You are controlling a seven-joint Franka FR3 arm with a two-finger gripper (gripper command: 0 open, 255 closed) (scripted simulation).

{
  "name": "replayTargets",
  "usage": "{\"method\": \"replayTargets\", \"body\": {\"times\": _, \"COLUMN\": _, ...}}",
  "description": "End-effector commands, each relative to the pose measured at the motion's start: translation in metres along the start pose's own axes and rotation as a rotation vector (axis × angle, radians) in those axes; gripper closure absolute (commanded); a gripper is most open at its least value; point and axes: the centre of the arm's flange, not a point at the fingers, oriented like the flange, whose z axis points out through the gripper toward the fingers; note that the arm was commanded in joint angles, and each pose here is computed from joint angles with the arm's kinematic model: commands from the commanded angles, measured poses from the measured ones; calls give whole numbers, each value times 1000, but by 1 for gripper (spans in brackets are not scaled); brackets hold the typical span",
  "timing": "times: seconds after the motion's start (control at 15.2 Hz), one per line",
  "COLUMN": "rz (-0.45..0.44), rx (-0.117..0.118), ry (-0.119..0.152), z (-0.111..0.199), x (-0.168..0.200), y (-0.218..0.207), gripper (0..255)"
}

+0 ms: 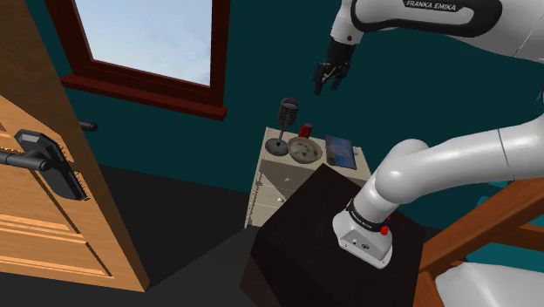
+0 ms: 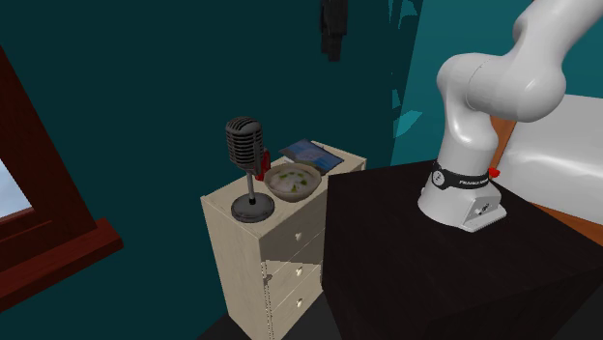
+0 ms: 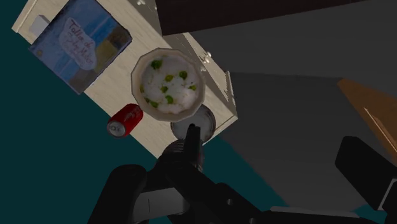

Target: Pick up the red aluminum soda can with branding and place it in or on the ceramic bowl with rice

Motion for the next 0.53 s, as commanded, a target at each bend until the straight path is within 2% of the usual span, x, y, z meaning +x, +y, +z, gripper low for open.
{"method": "replayTargets", "body": {"times": 0.0, "rz": -3, "rx": 2, "ry": 3, "z": 18, "x": 9, "y": 16, "gripper": 0}}
{"method": "replayTargets", "body": {"times": 0.46, "rz": -11, "rx": 12, "ry": 9, "z": 85, "x": 42, "y": 72, "gripper": 0}}
